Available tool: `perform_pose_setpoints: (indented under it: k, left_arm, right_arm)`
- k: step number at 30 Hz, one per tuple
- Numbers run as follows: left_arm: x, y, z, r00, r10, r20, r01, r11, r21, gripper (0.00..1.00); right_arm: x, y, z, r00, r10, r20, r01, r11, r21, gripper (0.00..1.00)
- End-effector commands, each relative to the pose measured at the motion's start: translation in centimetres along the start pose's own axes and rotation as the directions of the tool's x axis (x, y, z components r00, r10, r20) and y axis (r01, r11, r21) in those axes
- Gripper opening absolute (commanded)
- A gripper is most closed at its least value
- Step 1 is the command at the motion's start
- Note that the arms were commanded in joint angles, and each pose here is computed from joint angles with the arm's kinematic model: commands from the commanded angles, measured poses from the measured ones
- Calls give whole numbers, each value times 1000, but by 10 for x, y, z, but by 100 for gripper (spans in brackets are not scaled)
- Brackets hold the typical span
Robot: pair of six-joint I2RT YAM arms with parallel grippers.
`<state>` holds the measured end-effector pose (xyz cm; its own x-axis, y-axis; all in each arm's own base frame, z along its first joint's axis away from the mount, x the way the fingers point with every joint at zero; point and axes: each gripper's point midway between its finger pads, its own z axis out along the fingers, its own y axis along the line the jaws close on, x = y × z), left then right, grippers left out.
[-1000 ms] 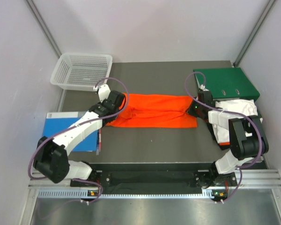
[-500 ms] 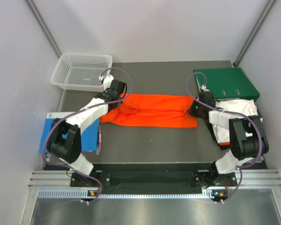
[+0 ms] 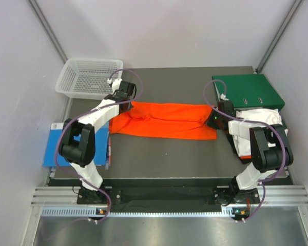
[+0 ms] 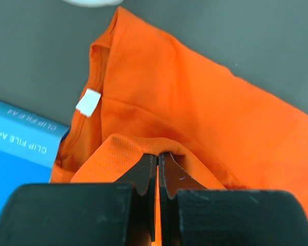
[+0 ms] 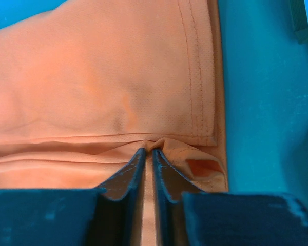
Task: Fold and stack the t-shirts
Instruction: Fold the other side of the tshirt into a rectangle
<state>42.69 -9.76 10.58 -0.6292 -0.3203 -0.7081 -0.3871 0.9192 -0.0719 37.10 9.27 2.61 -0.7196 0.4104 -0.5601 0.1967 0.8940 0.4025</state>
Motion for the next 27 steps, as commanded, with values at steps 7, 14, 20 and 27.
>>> perform_pose_setpoints:
  k: [7, 14, 20, 27]
  left_arm:
    - [-34, -32, 32, 999, 30, 40, -31, 999, 28, 0]
    - [-31, -33, 41, 1000, 29, 9, -29, 1000, 7, 99]
    - [-40, -37, 14, 999, -2, 38, -2, 996, 93, 99]
    - [-7, -36, -19, 1000, -6, -16, 9, 982, 187, 99]
  right_arm:
    - [-25, 10, -1, 997, -15, 69, 18, 999, -46, 88]
    - [-34, 18, -23, 988, -76, 136, 88, 993, -83, 100]
    - [-43, 32, -46, 971, -95, 218, 128, 981, -143, 100]
    - [-65, 50, -61, 946, -171, 276, 214, 967, -135, 100]
